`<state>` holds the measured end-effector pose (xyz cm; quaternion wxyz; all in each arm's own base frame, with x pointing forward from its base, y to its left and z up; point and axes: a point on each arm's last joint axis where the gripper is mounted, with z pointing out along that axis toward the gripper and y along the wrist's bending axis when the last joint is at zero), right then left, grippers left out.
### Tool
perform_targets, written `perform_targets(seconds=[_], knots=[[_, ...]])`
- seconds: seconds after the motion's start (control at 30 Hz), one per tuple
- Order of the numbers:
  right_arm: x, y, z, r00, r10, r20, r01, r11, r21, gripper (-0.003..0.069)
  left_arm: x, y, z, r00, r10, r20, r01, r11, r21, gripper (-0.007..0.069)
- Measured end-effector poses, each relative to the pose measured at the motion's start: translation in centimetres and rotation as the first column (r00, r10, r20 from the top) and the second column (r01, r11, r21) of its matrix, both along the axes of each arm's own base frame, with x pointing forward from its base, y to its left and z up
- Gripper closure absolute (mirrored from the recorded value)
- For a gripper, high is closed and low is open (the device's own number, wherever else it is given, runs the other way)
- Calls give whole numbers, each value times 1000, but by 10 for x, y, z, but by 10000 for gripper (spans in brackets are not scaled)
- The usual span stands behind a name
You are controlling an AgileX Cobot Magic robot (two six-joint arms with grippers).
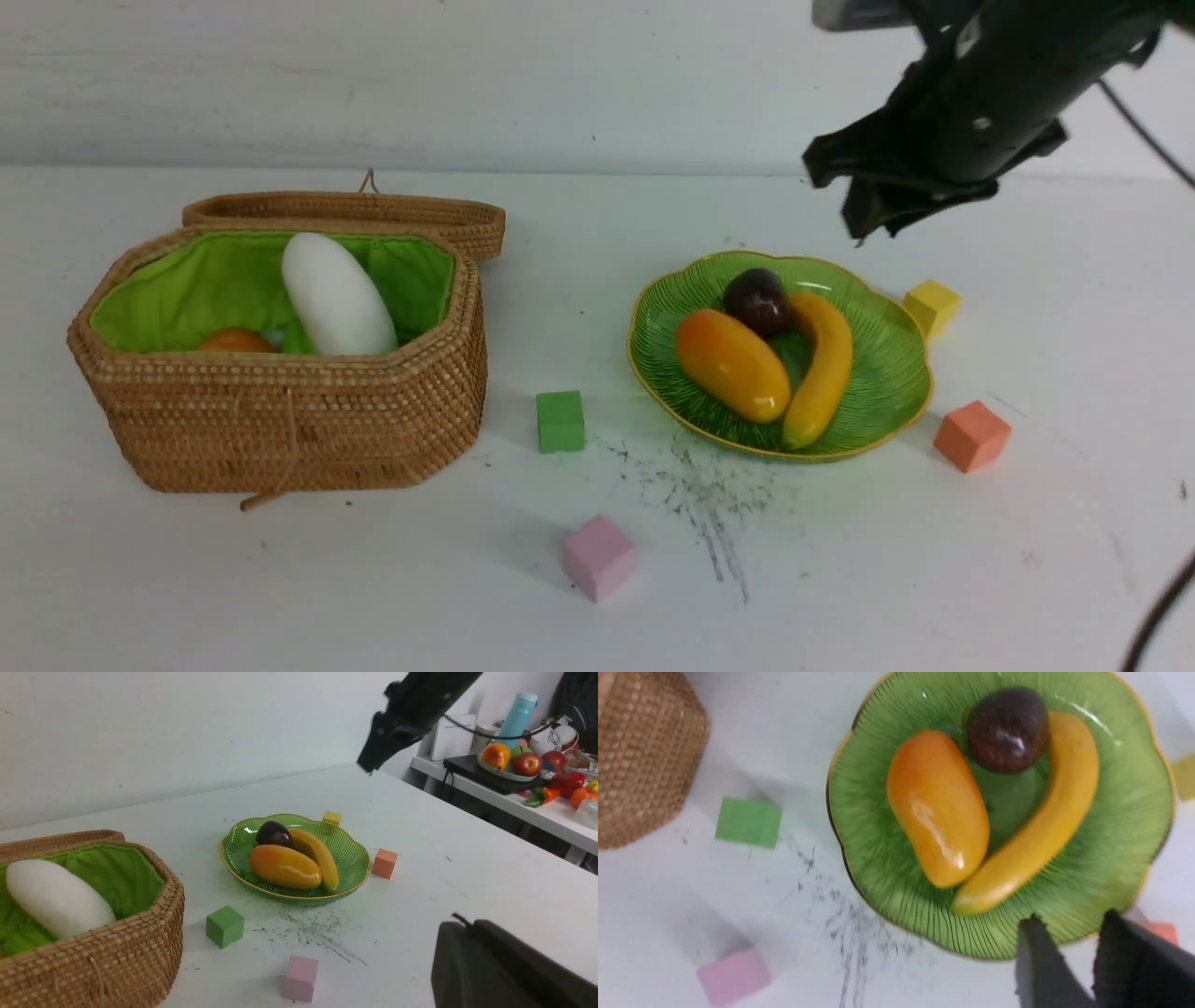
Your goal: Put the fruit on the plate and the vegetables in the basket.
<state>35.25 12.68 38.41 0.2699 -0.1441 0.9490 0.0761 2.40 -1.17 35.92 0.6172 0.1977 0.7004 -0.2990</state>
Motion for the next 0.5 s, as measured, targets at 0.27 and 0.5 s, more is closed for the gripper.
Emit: perform_targets(seconds=[0.27,0.5], knots=[[-95,-29,13,997,-30,-72,33,999,44,673,-9,8,-47,999,-10,49,13,998,-57,638],[-187,-55,-20,987,-94,-127,111,984,140,666,4,-9,-93,1000,-22,-13,21,996,-83,638]])
